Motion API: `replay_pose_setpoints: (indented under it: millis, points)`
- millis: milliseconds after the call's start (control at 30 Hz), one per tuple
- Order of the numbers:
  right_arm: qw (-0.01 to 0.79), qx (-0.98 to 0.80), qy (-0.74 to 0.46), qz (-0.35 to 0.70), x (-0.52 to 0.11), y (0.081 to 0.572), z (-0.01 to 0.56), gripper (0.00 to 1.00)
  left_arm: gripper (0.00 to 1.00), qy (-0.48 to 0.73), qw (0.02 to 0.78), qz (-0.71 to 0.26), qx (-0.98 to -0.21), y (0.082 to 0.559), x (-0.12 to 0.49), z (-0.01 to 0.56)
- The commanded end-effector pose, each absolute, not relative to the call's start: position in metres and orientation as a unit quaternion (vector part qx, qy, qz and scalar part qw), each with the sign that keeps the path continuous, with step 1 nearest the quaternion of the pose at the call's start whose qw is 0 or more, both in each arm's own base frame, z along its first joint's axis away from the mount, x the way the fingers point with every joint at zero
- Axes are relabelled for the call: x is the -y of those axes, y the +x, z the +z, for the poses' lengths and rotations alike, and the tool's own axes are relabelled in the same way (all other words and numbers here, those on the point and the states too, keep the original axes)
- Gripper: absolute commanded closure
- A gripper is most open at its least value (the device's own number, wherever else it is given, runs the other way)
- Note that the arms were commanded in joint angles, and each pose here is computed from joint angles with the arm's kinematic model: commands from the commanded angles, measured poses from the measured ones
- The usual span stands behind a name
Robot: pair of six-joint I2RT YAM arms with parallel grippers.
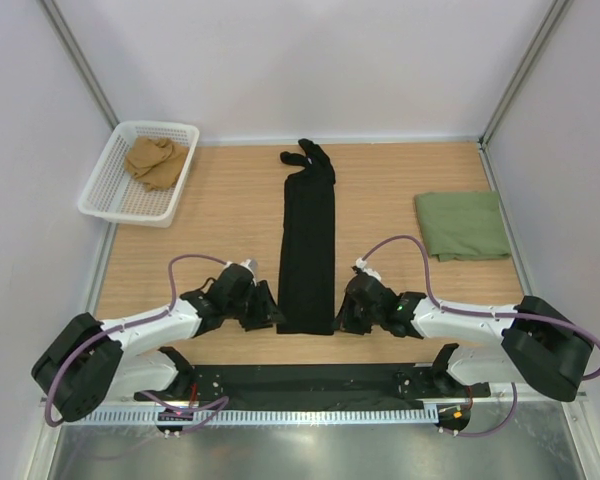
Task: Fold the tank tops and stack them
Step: Fold the tank top
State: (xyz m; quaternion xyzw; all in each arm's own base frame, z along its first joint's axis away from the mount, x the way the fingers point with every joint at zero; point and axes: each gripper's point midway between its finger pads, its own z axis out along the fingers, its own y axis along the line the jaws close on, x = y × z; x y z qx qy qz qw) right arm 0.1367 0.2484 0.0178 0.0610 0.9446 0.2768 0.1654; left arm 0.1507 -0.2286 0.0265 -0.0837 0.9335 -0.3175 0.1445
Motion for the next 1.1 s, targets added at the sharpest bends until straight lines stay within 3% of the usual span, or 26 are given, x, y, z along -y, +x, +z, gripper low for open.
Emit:
replay_pose_setpoints:
  millis: [0,200,400,1067]
  points:
    - [0.179,-0.939,0.066,0.285,-0.25,0.14,0.023,0.99,0.53,-0.082,0.141,-0.33,-0.93,0.151,0.235,0.025]
    - [0.178,-0.94,0.065,0.285,-0.251,0.14,0.023,0.99,0.65,-0.078,0.129,-0.338,-0.929,0.15,0.244,0.019]
    - [0.183,-0.938,0.059,0.289,-0.252,0.141,0.033,0.99,1.0,-0.069,0.124,-0.353,-0.925,0.147,0.25,0.025]
    - [0.24,-0.92,0.031,0.31,-0.252,0.127,0.109,0.99,1.0,-0.055,0.149,-0.389,-0.908,0.114,0.253,0.096]
